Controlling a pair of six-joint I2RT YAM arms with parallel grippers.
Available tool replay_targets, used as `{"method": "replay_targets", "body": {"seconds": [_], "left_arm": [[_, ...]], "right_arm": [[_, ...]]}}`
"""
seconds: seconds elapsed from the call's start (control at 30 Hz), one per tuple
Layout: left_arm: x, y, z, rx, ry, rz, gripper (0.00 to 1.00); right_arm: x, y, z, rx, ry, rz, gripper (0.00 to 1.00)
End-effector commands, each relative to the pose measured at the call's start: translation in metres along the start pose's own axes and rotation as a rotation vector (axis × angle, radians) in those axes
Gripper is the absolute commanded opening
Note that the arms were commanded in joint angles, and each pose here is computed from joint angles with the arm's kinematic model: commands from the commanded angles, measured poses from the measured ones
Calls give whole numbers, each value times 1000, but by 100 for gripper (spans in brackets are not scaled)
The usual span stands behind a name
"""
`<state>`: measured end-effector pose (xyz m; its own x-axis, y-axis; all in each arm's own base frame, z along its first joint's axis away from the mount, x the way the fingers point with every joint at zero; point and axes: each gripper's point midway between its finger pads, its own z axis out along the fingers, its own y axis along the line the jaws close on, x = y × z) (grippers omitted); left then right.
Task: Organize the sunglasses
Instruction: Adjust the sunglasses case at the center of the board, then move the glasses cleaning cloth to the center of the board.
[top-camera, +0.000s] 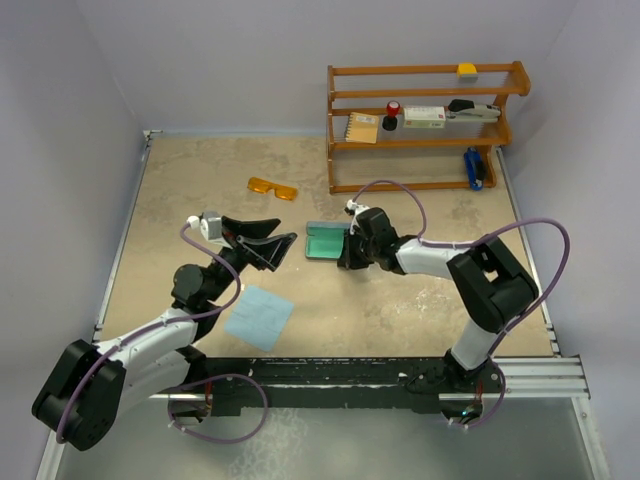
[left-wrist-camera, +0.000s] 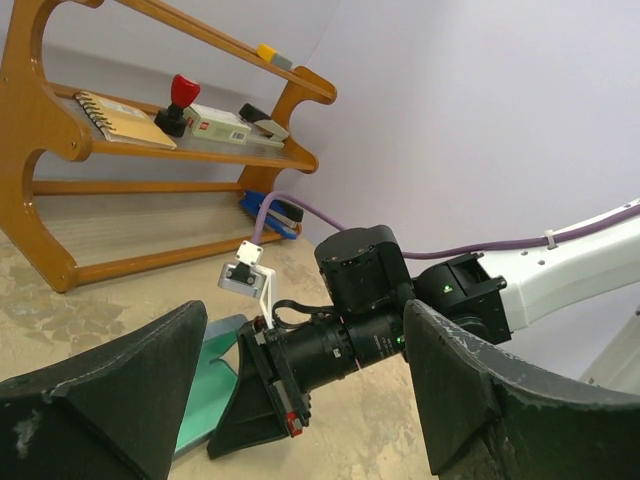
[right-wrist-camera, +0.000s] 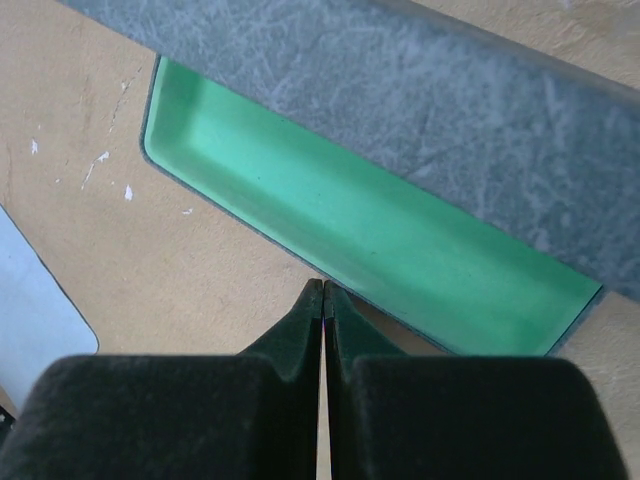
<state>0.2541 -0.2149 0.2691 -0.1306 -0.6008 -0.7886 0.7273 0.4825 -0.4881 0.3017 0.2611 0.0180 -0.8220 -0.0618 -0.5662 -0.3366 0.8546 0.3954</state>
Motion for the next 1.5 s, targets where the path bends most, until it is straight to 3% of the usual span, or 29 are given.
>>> {"method": "replay_targets", "body": {"seconds": [0.0, 0.4, 0.83, 1.07, 1.17, 1.47], "left_arm": [[-16, -13, 5, 53, -47, 18, 77], [-12, -9, 5, 46, -40, 15, 77], [1, 13, 9, -62, 17, -9, 72], [3, 46, 1, -269, 43, -16, 68], [1, 56, -9, -342, 29, -20, 61], [-5, 103, -64, -660, -66, -19, 62]], "right_arm": [[-18, -12, 1, 53, -44, 6, 0], [-25, -18, -6, 48, -66, -7, 0], [-13, 39, -49, -113, -98, -76, 2], [18, 71, -53, -210, -56, -107, 2], [31, 88, -51, -244, -37, -132, 2], [67, 144, -33, -306, 24, -235, 15]]}}
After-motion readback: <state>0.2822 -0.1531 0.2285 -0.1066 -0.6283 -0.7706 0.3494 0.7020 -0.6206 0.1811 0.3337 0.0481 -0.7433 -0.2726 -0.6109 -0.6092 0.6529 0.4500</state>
